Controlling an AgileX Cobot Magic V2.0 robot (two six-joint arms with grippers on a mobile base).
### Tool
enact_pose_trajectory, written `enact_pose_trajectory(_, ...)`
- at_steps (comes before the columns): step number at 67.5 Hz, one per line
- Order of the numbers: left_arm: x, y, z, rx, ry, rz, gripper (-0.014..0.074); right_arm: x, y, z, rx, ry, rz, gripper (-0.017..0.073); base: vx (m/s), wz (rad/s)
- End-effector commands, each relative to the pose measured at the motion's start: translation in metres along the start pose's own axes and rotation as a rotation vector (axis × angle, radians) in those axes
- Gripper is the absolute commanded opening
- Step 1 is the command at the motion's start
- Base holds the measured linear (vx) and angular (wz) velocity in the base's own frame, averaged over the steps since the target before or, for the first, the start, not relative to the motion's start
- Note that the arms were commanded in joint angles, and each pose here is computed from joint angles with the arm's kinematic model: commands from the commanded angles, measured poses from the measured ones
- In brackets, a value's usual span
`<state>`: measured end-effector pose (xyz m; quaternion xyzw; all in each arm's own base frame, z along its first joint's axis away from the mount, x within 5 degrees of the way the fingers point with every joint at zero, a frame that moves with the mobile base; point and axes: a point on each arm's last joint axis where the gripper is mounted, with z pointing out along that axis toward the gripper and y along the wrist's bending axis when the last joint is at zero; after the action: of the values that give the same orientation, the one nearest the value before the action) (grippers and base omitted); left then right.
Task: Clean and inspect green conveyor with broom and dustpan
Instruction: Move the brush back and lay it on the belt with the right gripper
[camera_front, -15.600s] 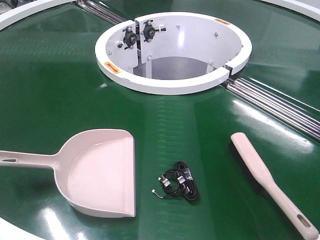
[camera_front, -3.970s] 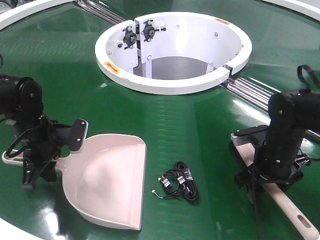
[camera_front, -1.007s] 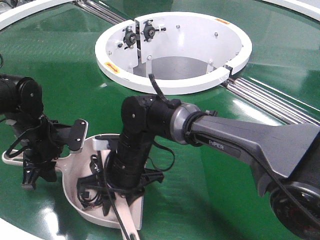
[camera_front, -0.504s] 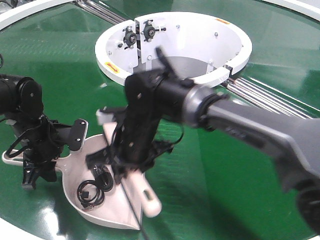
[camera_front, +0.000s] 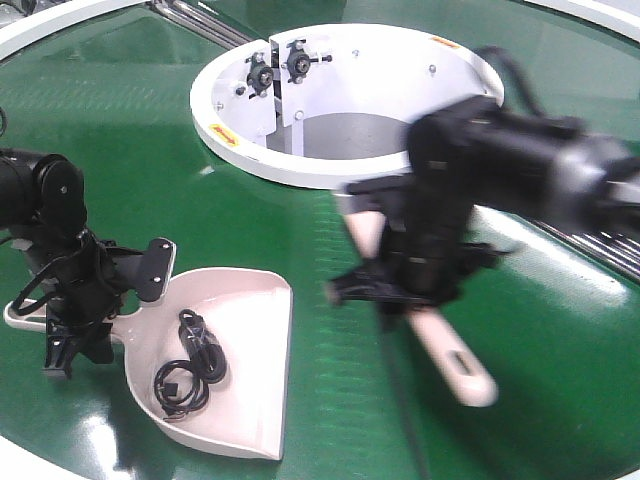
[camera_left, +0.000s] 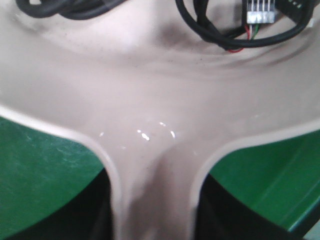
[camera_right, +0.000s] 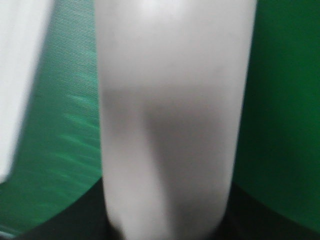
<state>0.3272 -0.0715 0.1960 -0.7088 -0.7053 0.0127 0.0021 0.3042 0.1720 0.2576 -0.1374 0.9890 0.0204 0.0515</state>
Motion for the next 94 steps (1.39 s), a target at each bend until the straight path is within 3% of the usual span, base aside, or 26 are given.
enact_pose_trajectory(1,-0.004,0.001,-0.020,-0.067,-0.029,-0.010,-0.0006,0.012,-0.034,-0.024,0.003,-0.111,0.023,-0.0002,0.00,0.00)
enact_pose_trajectory(13,-0.004,0.001,-0.020,-0.067,-0.029,-0.010,-0.0006,0.037,-0.091,-0.019,0.001,-0.094,0.110,-0.0002,0.00,0.00)
enact_pose_trajectory(19,-0.004,0.001,-0.020,-0.067,-0.029,-0.010,-0.0006,0.046,-0.111,-0.022,-0.029,-0.105,0.151,-0.0002,0.00,0.00)
enact_pose_trajectory(33,-0.004,0.001,-0.020,-0.067,-0.029,-0.010,-0.0006,0.062,-0.143,-0.019,-0.021,-0.110,0.171,-0.0002,0.00,0.00)
enact_pose_trajectory(48,-0.004,0.001,-0.020,-0.067,-0.029,-0.010,-0.0006,0.071,-0.142,0.004,-0.057,-0.119,0.209,-0.0002,0.00,0.00)
enact_pose_trajectory(69,-0.004,0.001,-0.020,-0.067,-0.029,-0.010,-0.0006,0.085,-0.140,0.028,-0.066,-0.071,0.209,-0.0002,0.00,0.00)
enact_pose_trajectory(89,-0.004,0.001,-0.020,-0.068,-0.029,-0.010,-0.0006,0.081,-0.141,0.051,-0.079,0.023,0.190,-0.0002,0.00,0.00)
enact_pose_trajectory(94,-0.004,0.001,-0.020,-0.069,-0.030,-0.010,-0.0006,0.079,-0.136,0.056,-0.071,0.040,0.151,-0.0002,0.00,0.00)
